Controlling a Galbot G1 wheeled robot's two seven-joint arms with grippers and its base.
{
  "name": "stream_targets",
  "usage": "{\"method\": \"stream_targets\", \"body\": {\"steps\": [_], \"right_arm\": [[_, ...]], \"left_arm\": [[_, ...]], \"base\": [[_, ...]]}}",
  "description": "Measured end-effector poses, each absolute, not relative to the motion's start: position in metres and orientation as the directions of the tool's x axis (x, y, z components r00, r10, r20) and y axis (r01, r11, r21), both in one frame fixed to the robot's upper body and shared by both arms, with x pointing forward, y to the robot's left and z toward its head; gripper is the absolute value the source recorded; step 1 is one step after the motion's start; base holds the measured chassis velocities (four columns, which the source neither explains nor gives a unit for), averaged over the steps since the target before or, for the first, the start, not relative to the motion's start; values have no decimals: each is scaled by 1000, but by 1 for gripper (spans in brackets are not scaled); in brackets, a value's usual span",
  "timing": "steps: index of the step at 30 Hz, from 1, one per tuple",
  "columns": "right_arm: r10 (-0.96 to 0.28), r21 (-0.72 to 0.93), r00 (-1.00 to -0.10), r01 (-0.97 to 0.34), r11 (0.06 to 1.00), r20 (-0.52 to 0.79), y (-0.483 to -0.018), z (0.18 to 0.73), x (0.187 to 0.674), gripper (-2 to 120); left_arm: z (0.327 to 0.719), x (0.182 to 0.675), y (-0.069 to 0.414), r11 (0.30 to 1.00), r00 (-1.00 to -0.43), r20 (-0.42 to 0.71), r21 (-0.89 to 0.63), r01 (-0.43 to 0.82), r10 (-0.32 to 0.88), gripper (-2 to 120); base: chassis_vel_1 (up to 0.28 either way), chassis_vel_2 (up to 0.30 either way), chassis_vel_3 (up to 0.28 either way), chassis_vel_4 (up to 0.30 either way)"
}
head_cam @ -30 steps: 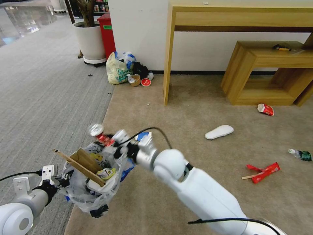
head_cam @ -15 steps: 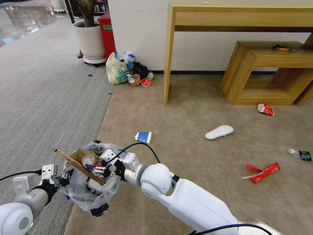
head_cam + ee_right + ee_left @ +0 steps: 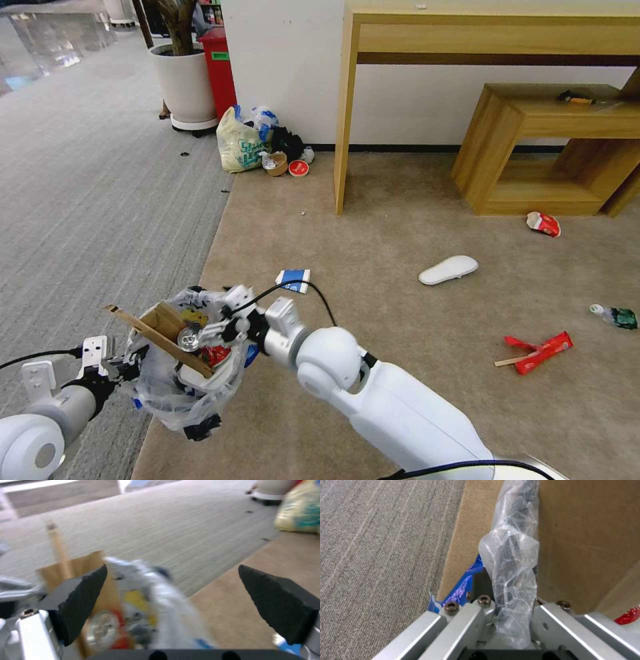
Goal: Pick up the trash bin and place the garbage on the floor into it.
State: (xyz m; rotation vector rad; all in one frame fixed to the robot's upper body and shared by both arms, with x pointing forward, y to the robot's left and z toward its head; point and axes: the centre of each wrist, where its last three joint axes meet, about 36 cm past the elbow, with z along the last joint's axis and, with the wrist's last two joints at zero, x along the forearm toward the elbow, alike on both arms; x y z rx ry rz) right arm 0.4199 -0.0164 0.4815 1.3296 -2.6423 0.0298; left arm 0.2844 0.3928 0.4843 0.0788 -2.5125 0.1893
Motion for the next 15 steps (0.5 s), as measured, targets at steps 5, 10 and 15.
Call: {"method": "stream_targets", "body": {"steps": [5, 10, 15], "right_arm": [[-744, 79, -648, -743, 665, 162, -39, 483, 426, 100], [-651, 113, -733, -642, 758, 200, -74, 465, 419, 100], [-559, 99, -795, -552, 828, 235, -105, 448, 408, 100]], "left_arm": [[485, 282, 393, 987, -812, 584, -121, -103, -13, 0], [486, 276, 395, 987, -810, 586, -119, -110, -20, 0], [487, 271, 395, 987, -807, 590, -117, -110, -20, 0]], "base": [[0, 0, 0, 0], [0, 0, 0, 0], [0, 0, 0, 0]]}}
